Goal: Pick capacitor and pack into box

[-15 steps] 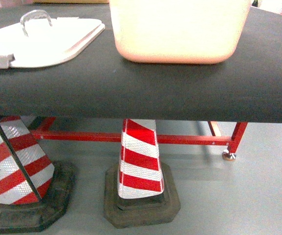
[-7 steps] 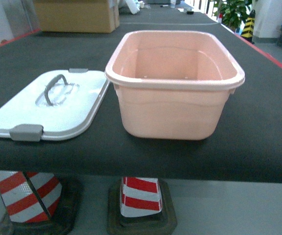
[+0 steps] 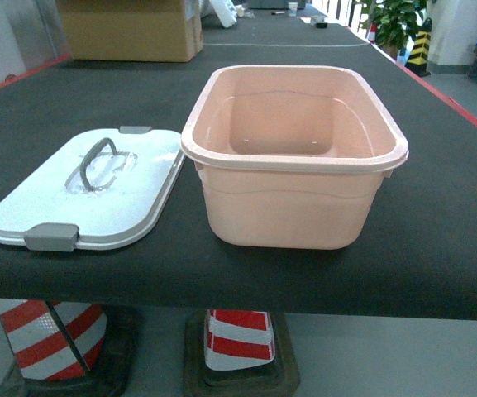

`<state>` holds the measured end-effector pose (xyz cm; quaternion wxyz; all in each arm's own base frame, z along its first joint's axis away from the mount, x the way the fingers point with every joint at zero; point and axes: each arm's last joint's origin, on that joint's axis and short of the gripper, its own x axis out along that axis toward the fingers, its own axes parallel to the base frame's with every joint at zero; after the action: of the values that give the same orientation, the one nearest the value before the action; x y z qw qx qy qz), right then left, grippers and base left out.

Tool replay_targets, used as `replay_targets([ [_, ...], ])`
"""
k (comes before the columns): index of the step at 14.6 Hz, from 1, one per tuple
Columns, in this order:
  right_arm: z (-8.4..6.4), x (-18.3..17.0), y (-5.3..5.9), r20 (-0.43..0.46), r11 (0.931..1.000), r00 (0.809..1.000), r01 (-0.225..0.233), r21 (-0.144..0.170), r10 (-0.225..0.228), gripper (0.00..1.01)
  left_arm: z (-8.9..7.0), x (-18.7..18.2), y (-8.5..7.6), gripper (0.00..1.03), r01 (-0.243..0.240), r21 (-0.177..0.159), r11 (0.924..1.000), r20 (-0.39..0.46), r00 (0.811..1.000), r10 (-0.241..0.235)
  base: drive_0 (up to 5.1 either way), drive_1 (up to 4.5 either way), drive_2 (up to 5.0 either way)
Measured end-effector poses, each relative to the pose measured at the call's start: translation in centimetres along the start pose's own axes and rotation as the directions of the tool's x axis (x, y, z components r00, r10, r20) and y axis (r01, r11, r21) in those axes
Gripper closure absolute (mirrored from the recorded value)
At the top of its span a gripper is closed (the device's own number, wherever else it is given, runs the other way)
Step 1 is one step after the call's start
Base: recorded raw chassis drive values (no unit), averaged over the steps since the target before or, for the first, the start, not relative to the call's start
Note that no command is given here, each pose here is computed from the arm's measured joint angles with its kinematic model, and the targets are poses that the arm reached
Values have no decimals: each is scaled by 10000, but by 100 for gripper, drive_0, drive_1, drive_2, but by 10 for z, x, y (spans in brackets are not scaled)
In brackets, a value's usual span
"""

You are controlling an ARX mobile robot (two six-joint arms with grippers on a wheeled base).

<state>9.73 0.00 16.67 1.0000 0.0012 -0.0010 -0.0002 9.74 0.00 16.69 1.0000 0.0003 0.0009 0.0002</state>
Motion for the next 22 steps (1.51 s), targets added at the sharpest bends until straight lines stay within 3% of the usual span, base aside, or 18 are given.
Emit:
replay_targets([
  [11, 0, 0, 0, 0, 10000, 10000, 0, 0, 0, 3, 0, 0, 0, 60, -27, 4, 10000, -11, 10000, 27, 0, 0, 0],
  [12, 0, 0, 0, 0, 10000, 10000, 11, 0, -11, 3, 2, 4, -3, 60, -729, 100, 9973, 53, 9973, 728, 0, 0, 0],
  [14, 0, 0, 0, 0, 10000, 10000, -4, 0, 4, 3, 12, 28, -19, 60, -1167, 79, 9931, 216, 9930, 1165, 0, 0, 0],
  [15, 0, 0, 0, -8, 10000, 10000, 0, 0, 0, 3, 23, 45, -25, 60, -1240, -32, 9923, 473, 9912, 1240, 0, 0, 0],
  [16, 0, 0, 0, 4, 10000, 10000, 0, 0, 0, 3, 45, 74, -36, 60, -1017, -279, 9944, 1096, 9885, 1042, 0, 0, 0],
  [17, 0, 0, 0, -4, 10000, 10000, 0, 0, 0, 3, 62, 104, -50, 60, -517, -458, 9976, 1573, 9858, 583, 0, 0, 0],
  [18, 0, 0, 0, -4, 10000, 10000, 0, 0, 0, 3, 72, 144, -68, 60, 31, -359, 9994, 1352, 9908, 18, 0, 0, 0],
  [20, 0, 0, 0, 0, 10000, 10000, 0, 0, 0, 3, 65, 223, -111, 60, 843, 125, 9964, -98, 9964, -842, 0, 0, 0],
  [22, 0, 0, 0, 0, 10000, 10000, -4, 0, 4, 3, 68, 287, -152, 60, 1435, 261, 9893, -531, 9884, -1420, 0, 0, 0],
])
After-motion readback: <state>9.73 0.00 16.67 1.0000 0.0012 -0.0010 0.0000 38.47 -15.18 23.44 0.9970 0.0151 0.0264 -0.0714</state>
